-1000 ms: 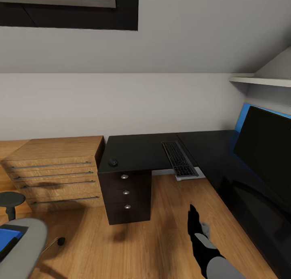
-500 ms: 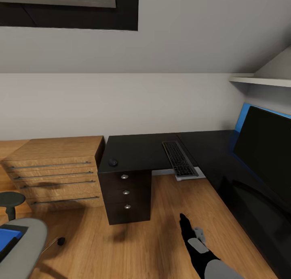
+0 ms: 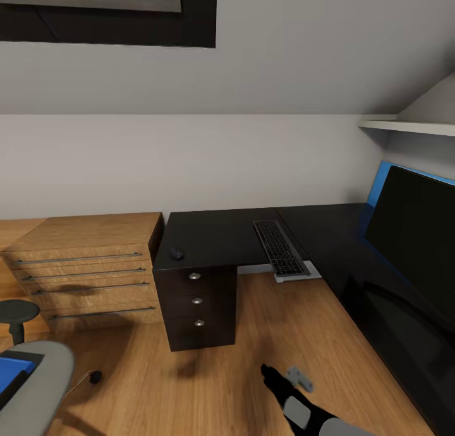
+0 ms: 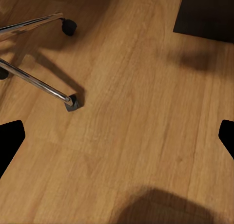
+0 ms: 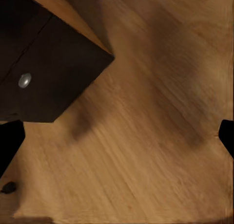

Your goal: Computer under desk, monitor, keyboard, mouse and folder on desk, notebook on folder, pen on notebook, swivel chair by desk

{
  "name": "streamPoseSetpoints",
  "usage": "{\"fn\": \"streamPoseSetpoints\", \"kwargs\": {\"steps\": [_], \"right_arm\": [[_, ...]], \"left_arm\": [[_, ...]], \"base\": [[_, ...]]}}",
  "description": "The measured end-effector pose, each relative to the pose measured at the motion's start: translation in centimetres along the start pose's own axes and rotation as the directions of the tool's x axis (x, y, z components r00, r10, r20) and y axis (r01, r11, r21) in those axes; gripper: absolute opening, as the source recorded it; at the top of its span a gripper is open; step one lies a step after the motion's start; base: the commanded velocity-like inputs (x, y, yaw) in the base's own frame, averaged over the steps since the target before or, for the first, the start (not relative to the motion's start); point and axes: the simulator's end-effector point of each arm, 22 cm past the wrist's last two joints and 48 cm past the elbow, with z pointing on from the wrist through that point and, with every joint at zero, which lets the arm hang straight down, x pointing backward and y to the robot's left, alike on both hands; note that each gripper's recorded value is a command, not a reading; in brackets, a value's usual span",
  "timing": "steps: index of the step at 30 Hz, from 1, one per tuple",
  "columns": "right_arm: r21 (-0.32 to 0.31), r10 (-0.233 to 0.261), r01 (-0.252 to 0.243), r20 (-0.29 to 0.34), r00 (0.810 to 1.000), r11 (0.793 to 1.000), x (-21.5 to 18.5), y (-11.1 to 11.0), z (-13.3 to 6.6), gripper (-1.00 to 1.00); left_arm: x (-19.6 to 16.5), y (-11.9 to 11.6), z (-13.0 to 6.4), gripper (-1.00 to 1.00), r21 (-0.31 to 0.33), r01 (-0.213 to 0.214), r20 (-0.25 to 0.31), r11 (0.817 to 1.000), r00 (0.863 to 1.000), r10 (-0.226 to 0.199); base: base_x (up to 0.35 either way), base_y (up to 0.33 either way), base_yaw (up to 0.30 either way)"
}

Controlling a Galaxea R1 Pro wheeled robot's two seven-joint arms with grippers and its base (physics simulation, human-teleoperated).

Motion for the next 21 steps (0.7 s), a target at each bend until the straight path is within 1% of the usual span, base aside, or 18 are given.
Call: {"fn": "streamPoseSetpoints", "kwargs": {"steps": [3, 6, 7, 9, 12, 15, 16, 18, 21], "right_arm": [[-0.006, -0.104, 0.104, -0.026, 0.994, 0.995, 1.0, -0.3, -0.1, 1.00], [-0.014, -0.213, 0.213, -0.044, 0.976, 0.977, 1.8, -0.6, -0.2, 1.00], [-0.016, -0.286, 0.285, -0.057, 0.957, 0.958, 2.3, -0.9, -0.3, 1.00], [-0.016, -0.354, 0.354, -0.070, 0.932, 0.935, 2.8, -1.6, -0.5, 1.00], [-0.012, -0.442, 0.443, -0.091, 0.892, 0.897, 3.8, -3.0, -0.8, 1.00], [-0.013, -0.504, 0.506, -0.111, 0.856, 0.862, 4.8, -4.2, -1.1, 1.00], [-0.012, -0.530, 0.532, -0.120, 0.840, 0.847, 5.1, -4.9, -1.2, 1.00], [-0.007, -0.546, 0.549, -0.126, 0.828, 0.836, 5.2, -5.5, -1.3, 1.00], [0.005, -0.559, 0.565, -0.131, 0.819, 0.825, 5.0, -6.4, -1.4, 1.00]], "left_arm": [[0.0, 0.0, 0.0, 1.00, 0.000, 0.000, 0.000, 1.000, 1.000, 0.000], [0.0, 0.0, 0.0, 1.00, 0.000, 0.000, 0.000, 1.000, 1.000, 0.000], [0.0, 0.0, 0.0, 1.00, 0.000, 0.000, -0.001, 1.000, 1.000, 0.000], [0.0, 0.0, 0.0, 1.00, 0.000, 0.000, -0.001, 1.000, 1.000, 0.000], [0.0, 0.0, 0.0, 1.00, 0.001, -0.001, -0.002, 1.000, 1.000, 0.001], [0.1, 0.0, 0.0, 1.00, 0.001, -0.001, -0.002, 1.000, 1.000, 0.001], [0.1, 0.0, 0.0, 1.00, 0.001, -0.001, -0.002, 1.000, 1.000, 0.001], [0.0, 0.0, 0.0, 1.00, 0.001, -0.001, -0.002, 1.000, 1.000, 0.001], [0.0, -0.1, 0.0, 1.00, 0.002, -0.001, -0.001, 1.000, 1.000, 0.001]], "base": [[0.000, 0.000, 0.000], [0.000, 0.000, 0.000], [0.000, 0.000, 0.000], [0.000, 0.000, 0.000], [0.000, 0.000, 0.000], [0.000, 0.000, 0.000], [0.000, 0.000, 0.000], [0.000, 0.000, 0.000], [0.000, 0.000, 0.000]]}}
